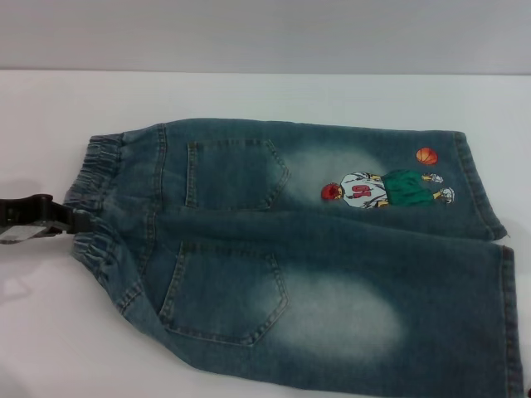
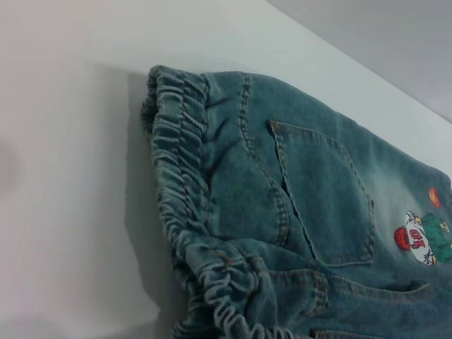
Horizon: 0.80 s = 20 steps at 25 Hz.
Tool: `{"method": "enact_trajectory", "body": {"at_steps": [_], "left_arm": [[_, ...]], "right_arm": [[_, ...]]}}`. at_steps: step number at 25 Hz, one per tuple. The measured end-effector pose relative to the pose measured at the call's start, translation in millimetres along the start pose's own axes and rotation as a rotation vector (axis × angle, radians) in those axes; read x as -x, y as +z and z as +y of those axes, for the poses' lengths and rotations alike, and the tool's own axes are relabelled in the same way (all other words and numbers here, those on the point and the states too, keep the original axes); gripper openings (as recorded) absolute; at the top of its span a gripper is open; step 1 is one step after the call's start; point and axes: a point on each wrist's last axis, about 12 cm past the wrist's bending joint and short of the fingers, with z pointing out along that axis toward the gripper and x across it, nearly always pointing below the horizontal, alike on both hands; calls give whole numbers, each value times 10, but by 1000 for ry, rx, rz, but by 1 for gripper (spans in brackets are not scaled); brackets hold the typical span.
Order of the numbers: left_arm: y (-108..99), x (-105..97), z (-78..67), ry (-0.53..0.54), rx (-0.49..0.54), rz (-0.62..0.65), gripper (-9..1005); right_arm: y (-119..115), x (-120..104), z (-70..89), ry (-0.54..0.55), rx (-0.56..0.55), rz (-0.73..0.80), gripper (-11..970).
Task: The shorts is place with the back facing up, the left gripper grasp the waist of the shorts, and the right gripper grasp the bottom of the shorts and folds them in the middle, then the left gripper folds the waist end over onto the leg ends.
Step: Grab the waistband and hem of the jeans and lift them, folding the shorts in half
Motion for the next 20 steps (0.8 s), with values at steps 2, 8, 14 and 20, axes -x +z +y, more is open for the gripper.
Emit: {"method": "enact_trajectory", "body": {"at_steps": [2,8,14,20], "left_arm": [[1,4,-6,-1,0,-3,25],[6,4,-9,-2,-2,-5,25],[4,9,-9,-3,-1,-8,25],[3,13,-13,-3,-5,-11,25]], "right_arm": [[-2,1,0,0,-1,0,554],[-1,6,-8,-4,-4,-1,553],[-5,28,-12,-11,-10,-2,553],[-4,66,-16,-18,-18,-4,553]]}}
